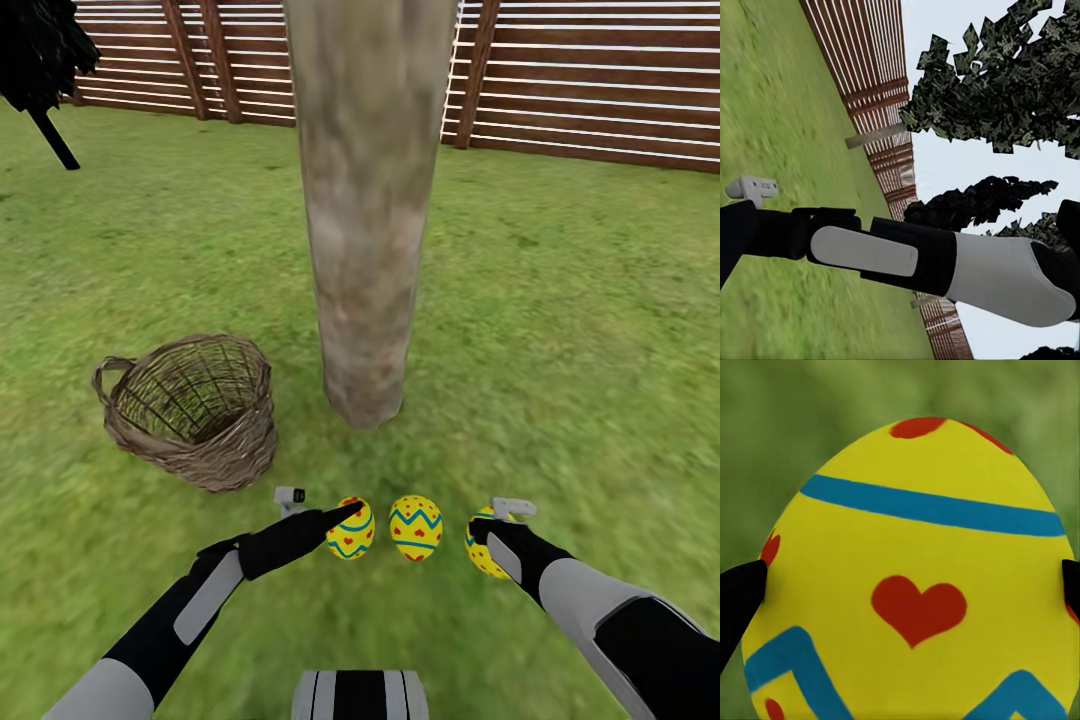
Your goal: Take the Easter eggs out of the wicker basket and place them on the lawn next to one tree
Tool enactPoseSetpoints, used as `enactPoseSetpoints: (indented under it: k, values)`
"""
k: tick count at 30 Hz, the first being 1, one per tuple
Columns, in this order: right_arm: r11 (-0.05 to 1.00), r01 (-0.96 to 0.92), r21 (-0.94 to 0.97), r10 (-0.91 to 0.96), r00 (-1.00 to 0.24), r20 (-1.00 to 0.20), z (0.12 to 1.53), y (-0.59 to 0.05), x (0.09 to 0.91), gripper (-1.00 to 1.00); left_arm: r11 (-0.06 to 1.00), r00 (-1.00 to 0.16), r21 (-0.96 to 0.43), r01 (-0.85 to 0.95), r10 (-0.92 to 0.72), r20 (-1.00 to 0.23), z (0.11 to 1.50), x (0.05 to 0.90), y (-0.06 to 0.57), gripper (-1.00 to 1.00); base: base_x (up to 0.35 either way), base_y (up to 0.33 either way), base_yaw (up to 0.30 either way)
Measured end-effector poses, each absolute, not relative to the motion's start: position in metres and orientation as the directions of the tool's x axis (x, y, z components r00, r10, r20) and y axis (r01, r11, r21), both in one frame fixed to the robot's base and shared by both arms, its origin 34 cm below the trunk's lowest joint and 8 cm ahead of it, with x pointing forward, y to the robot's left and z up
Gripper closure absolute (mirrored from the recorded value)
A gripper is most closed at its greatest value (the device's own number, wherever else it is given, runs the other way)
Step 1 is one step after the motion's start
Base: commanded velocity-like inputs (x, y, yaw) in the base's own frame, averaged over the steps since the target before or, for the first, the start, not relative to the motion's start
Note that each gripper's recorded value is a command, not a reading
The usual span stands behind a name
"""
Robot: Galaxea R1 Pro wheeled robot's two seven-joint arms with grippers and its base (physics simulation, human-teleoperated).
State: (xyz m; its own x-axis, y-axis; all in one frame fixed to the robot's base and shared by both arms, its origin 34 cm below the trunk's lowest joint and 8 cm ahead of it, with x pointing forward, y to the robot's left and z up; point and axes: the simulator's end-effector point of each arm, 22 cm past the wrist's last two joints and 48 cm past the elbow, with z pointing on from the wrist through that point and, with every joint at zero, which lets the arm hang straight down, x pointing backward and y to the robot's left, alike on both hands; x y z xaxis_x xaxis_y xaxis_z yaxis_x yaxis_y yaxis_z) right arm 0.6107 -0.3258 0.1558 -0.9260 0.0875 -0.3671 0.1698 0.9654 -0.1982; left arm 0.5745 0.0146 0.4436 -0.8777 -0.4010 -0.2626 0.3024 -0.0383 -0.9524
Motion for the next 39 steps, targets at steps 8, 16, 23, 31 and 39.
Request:
enactPoseSetpoints:
  k: [8, 16, 23, 31, 39]
  values:
    - [0.970, 0.171, -0.171, 0.086, -0.905, -0.417, 0.160, -0.309, 0.624, 1.00, -0.038, -0.877, -0.952, 0.302, -0.402, -0.263, 0.444, 0.575, 0.015, -1.00, 0.307, 0.000, 0.000]
    - [0.974, 0.093, -0.207, -0.011, -0.890, -0.455, 0.166, -0.304, 0.636, 1.00, -0.038, -0.877, -0.952, 0.303, -0.402, -0.263, 0.444, 0.575, 0.015, -1.00, 0.057, 0.000, 0.016]
    - [0.974, 0.091, -0.209, -0.013, -0.893, -0.449, 0.164, -0.304, 0.635, 1.00, -0.038, -0.878, -0.954, 0.299, -0.402, -0.259, 0.441, 0.574, 0.015, -1.00, 0.000, 0.000, 0.105]
    - [0.973, 0.088, -0.212, -0.011, -0.905, -0.425, 0.147, -0.305, 0.625, 1.00, -0.038, -0.885, -0.962, 0.272, -0.402, -0.234, 0.427, 0.573, 0.015, -1.00, 0.000, 0.000, 0.000]
    - [0.973, 0.087, -0.214, -0.005, -0.918, -0.396, 0.129, -0.306, 0.613, 1.00, -0.039, -0.893, -0.970, 0.239, -0.401, -0.204, 0.410, 0.570, 0.015, -1.00, 0.000, 0.000, 0.000]
